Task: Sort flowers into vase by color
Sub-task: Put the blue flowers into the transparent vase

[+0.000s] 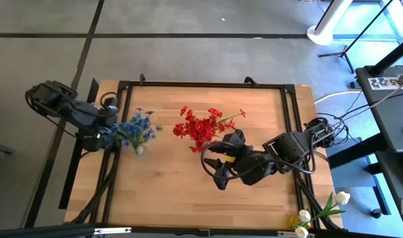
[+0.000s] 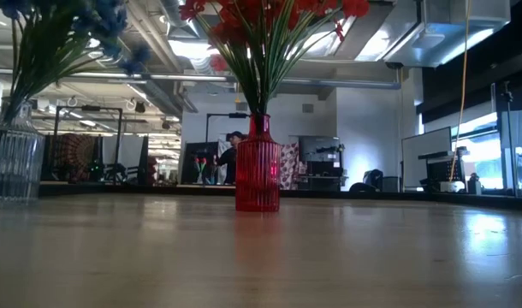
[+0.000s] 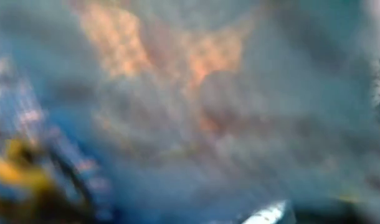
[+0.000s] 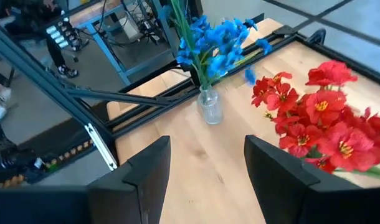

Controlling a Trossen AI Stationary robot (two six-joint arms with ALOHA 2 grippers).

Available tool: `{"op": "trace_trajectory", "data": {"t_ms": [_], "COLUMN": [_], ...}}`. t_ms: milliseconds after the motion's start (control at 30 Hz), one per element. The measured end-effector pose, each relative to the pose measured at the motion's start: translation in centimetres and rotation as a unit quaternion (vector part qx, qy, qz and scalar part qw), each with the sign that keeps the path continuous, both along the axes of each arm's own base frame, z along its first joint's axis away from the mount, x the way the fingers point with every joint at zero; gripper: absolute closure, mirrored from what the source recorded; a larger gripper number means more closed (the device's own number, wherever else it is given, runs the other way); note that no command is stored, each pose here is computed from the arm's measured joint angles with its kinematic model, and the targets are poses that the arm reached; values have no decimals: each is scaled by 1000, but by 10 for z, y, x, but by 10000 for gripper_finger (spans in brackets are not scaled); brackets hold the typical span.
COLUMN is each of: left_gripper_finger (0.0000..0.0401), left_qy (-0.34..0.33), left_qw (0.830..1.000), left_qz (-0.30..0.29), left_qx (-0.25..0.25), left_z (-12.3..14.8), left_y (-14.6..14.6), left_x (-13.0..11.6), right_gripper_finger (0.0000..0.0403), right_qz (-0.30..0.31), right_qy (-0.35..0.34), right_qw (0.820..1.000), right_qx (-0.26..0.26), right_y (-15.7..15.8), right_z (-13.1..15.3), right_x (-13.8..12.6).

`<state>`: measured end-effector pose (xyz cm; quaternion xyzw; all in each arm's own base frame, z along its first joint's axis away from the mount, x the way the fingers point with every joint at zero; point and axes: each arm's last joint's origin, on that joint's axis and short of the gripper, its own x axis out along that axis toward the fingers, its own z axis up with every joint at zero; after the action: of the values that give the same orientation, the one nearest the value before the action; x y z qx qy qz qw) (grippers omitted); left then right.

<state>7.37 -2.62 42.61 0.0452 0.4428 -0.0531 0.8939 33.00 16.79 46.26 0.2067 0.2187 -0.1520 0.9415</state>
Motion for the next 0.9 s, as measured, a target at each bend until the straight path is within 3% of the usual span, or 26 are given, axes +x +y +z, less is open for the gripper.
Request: {"op": "trace_trajectory", "data": {"t_ms": [133, 233, 400, 600, 900], "left_gripper_finger": [399, 399, 399, 399, 399], "left_qy": [-28, -41, -42, 37, 53], "left_qw": [1000, 999, 988, 956, 963], "left_qz": [5, 24, 46, 14, 57], "left_qx": [11, -14, -138, -290, -258], "left_z": [3, 6, 26, 37, 5], "left_y": [7, 11, 8, -2, 4], "left_x": [-14, -22, -27, -26, -36], "right_gripper_finger": [199, 199, 199, 199, 199], "right_qz": [-11, -13, -15, -24, -22], "right_qy": [-1, -2, 3, 3, 16], "right_qw": [1000, 999, 999, 999, 1000], "right_qx": [20, 31, 28, 26, 15], "right_y": [2, 4, 7, 4, 8], "right_z": [-4, -7, -13, -16, -25], "right_x": [3, 7, 13, 18, 24]}}
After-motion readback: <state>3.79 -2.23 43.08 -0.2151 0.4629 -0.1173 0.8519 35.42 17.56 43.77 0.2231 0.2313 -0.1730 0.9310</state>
